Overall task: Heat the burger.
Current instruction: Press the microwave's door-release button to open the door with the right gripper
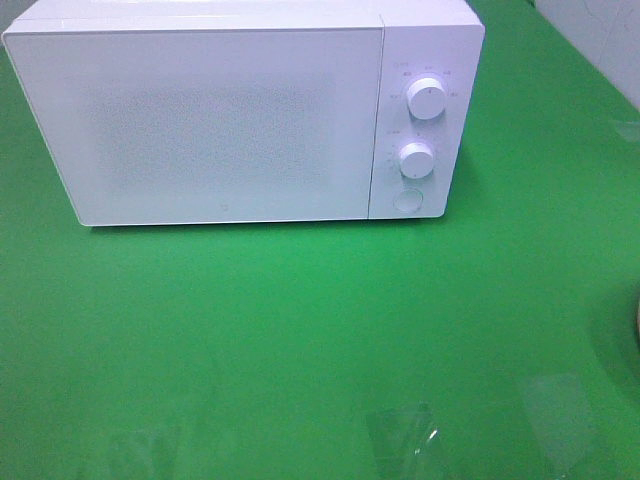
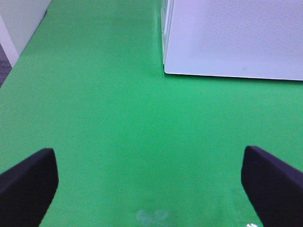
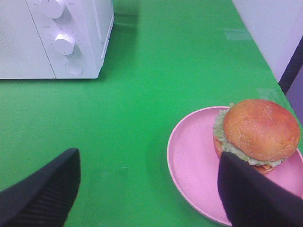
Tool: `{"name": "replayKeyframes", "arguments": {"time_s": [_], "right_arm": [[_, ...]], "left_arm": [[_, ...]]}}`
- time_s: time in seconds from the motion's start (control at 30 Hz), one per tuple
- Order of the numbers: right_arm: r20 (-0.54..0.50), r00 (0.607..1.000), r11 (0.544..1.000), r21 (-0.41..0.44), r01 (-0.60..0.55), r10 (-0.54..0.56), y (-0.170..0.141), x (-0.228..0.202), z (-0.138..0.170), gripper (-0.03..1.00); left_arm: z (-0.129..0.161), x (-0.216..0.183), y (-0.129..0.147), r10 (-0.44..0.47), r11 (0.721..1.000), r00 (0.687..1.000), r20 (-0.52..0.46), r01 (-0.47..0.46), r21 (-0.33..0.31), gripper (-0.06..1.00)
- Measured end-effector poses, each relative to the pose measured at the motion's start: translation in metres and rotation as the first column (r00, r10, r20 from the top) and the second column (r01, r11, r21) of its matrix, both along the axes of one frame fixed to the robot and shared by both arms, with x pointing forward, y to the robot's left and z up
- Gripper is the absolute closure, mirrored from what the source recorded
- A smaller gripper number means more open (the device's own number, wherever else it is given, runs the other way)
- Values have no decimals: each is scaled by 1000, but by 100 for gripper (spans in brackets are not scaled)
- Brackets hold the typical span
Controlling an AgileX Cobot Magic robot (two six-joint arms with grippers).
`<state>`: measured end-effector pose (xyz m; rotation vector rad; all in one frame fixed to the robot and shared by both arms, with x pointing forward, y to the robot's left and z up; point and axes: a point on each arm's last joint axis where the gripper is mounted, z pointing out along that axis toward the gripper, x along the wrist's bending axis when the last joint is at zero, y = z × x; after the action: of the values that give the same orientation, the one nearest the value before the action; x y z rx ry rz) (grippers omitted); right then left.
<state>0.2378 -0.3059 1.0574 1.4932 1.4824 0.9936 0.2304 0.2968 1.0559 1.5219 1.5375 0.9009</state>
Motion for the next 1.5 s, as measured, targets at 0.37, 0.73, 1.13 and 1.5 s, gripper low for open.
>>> {"name": "replayKeyframes", "arguments": {"time_s": [0.37, 0.73, 1.13, 1.5], "right_arm": [[0, 1000, 1000, 0, 0, 0, 0, 0, 0, 21], [27, 1000, 1000, 2, 0, -1, 0, -2, 7, 20], [-20, 1000, 1000, -18, -16, 16, 4, 40, 22, 20], [-12, 999, 998, -41, -46, 46, 10, 93, 23, 17]], "left_arm": [[0, 0, 0, 0, 1000, 1000, 0, 0, 0, -5], [0, 0, 0, 0, 1000, 1000, 0, 0, 0, -5], [0, 0, 0, 0, 1000, 1000, 0, 0, 0, -5], [0, 0, 0, 0, 1000, 1000, 0, 0, 0, -5]]}}
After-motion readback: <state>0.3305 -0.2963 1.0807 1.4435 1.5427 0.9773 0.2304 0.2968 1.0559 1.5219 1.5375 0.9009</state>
